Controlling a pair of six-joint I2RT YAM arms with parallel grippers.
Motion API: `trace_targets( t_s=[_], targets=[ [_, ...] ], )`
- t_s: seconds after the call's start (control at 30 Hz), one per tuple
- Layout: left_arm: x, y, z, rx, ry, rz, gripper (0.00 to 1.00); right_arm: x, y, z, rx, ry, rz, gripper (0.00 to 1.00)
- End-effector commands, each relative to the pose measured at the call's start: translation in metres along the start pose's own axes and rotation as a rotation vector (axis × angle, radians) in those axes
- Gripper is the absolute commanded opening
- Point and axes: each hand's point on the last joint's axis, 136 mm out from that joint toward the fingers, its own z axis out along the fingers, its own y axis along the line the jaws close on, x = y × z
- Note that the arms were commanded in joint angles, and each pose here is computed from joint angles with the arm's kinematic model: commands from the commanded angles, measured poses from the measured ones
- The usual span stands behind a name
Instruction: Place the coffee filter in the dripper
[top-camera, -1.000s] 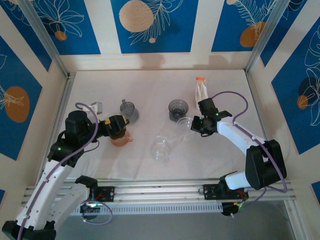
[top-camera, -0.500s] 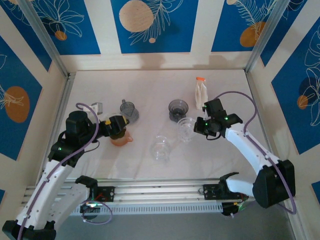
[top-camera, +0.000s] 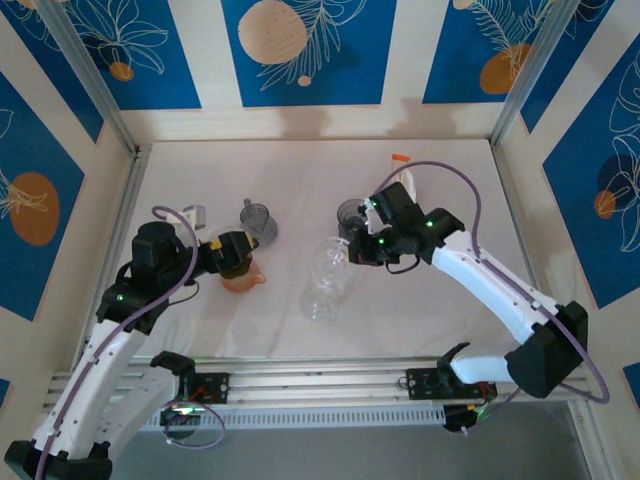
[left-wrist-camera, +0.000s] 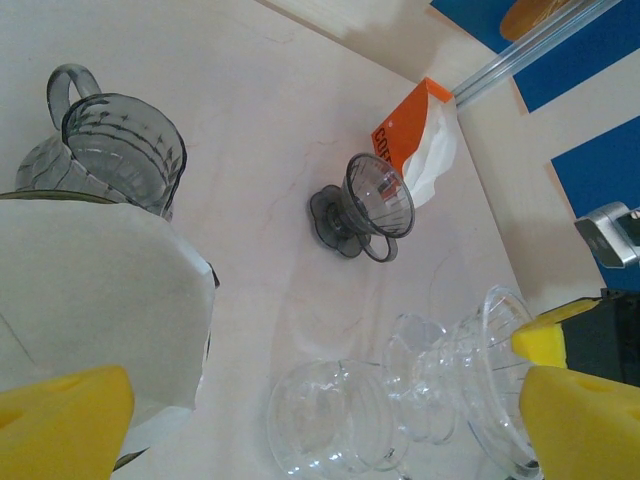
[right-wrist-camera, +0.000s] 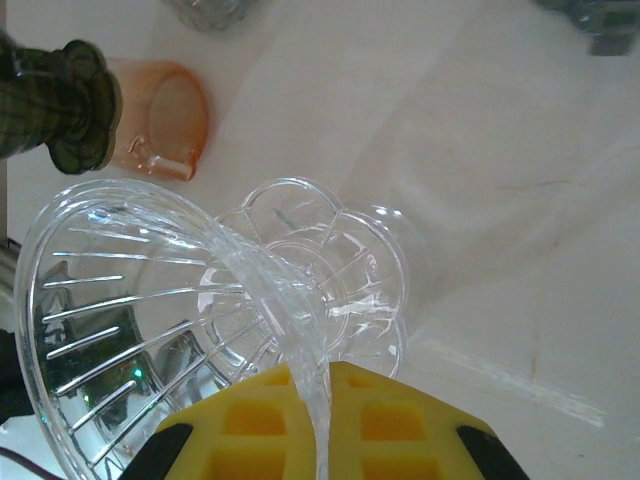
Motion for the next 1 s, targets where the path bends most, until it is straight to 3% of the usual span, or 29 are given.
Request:
trace_targets(
  t_s=[0.0,0.97],
  targets=[
    [-0.003,-0.003,-0.003,0.025,-0.016,0.024,0.99,0.003,0.014,0.003,-0.016,0.048,-0.007,0.00],
    [-0.001,0.000,-0.005,0.008,-0.015,0.039,0.99,0.030,0.011,0.032,0.039,0.147,-0.022,0.00]
  ],
)
